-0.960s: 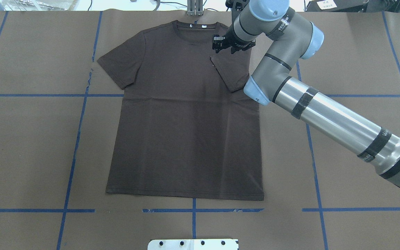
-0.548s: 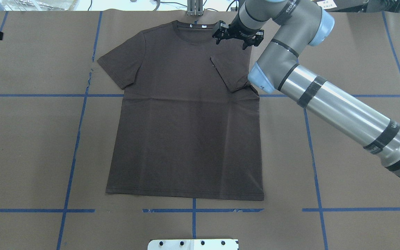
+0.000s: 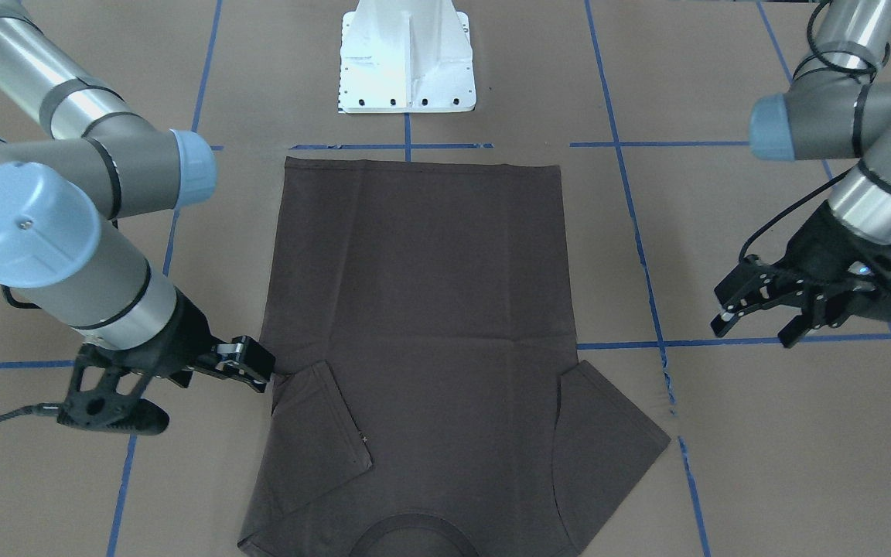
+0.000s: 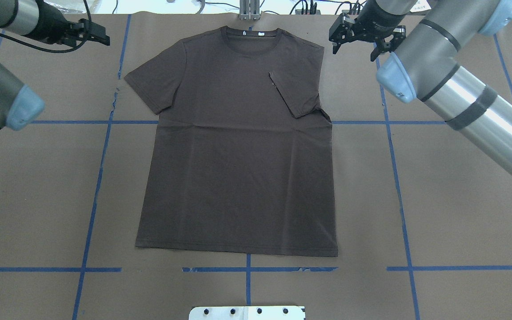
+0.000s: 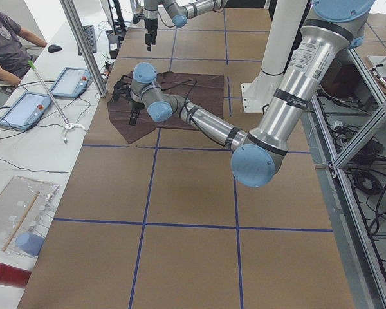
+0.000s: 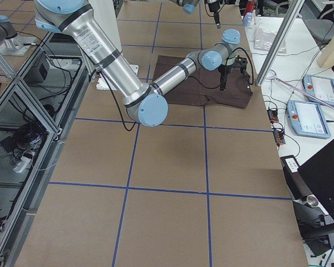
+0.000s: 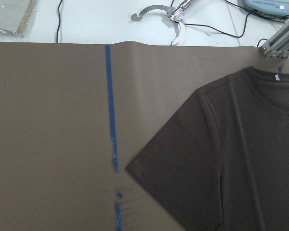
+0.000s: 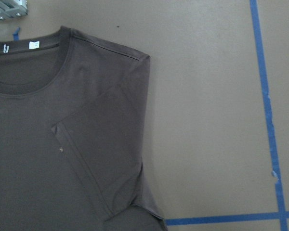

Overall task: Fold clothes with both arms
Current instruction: 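Raise the right gripper away while the left gripper moves toward the other sleeve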

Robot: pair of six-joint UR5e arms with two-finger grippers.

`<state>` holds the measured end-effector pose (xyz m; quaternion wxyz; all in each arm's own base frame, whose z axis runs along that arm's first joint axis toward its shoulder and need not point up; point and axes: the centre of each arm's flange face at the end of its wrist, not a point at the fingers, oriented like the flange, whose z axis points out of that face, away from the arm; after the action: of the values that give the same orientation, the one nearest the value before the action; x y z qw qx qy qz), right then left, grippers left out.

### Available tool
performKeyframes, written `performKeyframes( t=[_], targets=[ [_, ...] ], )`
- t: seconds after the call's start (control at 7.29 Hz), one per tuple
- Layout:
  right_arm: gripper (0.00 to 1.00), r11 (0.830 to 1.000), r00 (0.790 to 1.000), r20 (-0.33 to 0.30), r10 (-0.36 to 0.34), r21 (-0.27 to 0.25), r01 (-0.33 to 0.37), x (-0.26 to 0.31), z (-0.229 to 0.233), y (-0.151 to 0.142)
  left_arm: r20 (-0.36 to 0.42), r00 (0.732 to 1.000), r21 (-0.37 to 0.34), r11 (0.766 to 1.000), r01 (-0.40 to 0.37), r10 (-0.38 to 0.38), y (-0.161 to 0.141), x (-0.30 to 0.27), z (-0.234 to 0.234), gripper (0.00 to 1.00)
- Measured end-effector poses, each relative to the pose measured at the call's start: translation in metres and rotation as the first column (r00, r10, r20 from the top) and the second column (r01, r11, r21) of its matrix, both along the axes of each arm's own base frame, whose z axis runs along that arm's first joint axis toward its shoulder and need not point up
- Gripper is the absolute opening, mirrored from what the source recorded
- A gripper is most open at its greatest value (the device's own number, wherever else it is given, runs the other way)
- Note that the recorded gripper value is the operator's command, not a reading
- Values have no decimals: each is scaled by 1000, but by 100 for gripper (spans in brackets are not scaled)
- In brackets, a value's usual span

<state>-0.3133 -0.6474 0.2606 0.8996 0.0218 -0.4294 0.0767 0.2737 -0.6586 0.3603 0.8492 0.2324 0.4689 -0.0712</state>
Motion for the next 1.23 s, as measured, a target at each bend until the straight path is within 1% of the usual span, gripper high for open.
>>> performKeyframes(
  t=[0.14, 0.27, 0.41, 0.55, 0.69, 0.82, 1.23],
  targets=[
    [100, 1000, 1000, 5, -13, 1, 13, 16, 8, 16, 12, 998, 22, 997, 69, -69, -22, 31, 16, 96],
    [100, 1000, 1000, 14, -22, 0, 22, 24, 14, 27, 30, 992, 36, 992, 122, -123, -39, 51, 26, 96],
    [100, 1000, 1000, 16, -26, -2, 26, 25, 18, 32, 54, 986, 45, 987, 157, -160, -47, 68, 35, 96],
    [100, 1000, 1000, 16, -25, -5, 25, 24, 19, 33, 67, 980, 48, 982, 183, -186, -46, 89, 44, 96],
    [100, 1000, 1000, 16, -24, -9, 24, 22, 19, 33, 69, 977, 37, 979, 199, -201, -39, 110, 51, 96],
    [100, 1000, 1000, 14, -24, -11, 24, 21, 19, 31, 76, 975, 26, 978, 209, -210, -34, 123, 58, 94],
    [100, 1000, 1000, 12, -23, -18, 24, 17, 19, 29, 107, 969, 11, 975, 222, -222, -30, 134, 78, 94]
  ],
)
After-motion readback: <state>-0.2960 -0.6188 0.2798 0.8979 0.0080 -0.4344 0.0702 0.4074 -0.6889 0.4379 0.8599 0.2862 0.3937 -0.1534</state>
